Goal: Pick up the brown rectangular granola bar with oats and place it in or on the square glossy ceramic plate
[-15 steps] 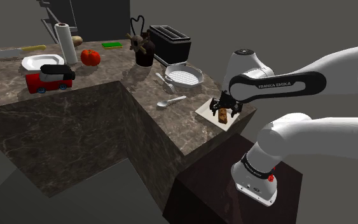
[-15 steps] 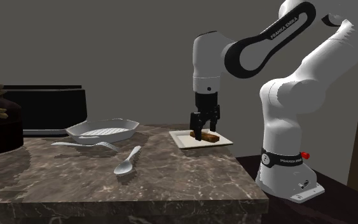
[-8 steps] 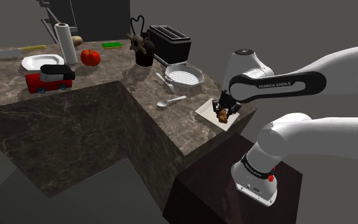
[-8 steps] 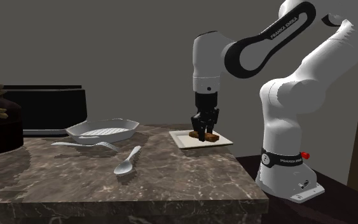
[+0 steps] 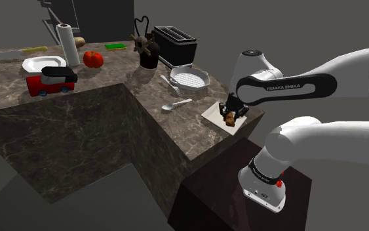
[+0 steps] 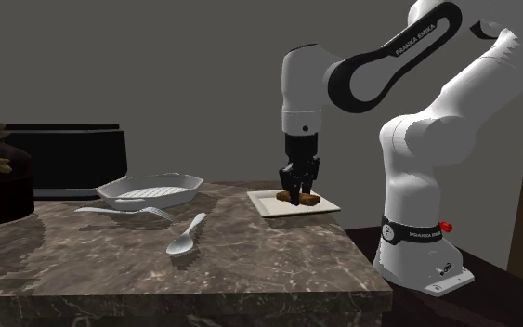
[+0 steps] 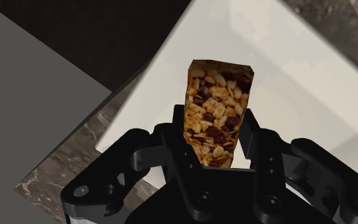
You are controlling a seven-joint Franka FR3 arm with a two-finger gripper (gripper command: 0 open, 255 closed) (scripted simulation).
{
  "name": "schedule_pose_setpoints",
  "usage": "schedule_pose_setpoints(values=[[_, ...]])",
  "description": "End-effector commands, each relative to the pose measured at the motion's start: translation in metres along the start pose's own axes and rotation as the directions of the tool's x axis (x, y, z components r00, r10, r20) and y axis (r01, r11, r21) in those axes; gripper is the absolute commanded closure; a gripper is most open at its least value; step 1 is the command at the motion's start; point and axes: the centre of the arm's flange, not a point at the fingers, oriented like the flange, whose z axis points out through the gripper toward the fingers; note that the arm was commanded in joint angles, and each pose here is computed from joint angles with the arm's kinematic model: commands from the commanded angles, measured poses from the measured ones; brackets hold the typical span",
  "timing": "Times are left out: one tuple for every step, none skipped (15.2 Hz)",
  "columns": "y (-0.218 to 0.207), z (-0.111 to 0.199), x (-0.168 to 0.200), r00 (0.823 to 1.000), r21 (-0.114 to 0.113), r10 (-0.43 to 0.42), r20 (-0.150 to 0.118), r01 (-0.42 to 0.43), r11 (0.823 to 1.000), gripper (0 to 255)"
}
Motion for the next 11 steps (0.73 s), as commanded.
schedule_pose_setpoints(values=[[0.001, -0.008, 0.0, 1.0, -0.001, 0.0, 0.001, 0.0, 1.0, 255], [0.002, -0.013, 0.001, 1.0, -0.001, 0.0, 0.001, 0.0, 1.0, 255], [0.003, -0.018, 0.001, 1.0, -0.001, 0.0, 0.001, 0.0, 1.0, 255], [0.003, -0.023, 0.001, 1.0, -0.001, 0.0, 0.001, 0.0, 1.0, 255], [0.004, -0.028, 0.002, 1.0, -0.001, 0.0, 0.001, 0.0, 1.0, 255], [0.005, -0.034, 0.002, 1.0, -0.001, 0.0, 0.001, 0.0, 1.0, 255], [0.005, -0.039, 0.003, 1.0, -0.001, 0.0, 0.001, 0.0, 1.0, 255], [0.006, -0.044, 0.003, 1.0, -0.001, 0.0, 0.001, 0.0, 1.0, 255], [0.007, -0.049, 0.003, 1.0, -0.001, 0.0, 0.001, 0.0, 1.0, 255], [0.008, -0.055, 0.004, 1.0, -0.001, 0.0, 0.001, 0.0, 1.0, 255], [0.008, -0.06, 0.004, 1.0, -0.001, 0.0, 0.001, 0.0, 1.0, 255]])
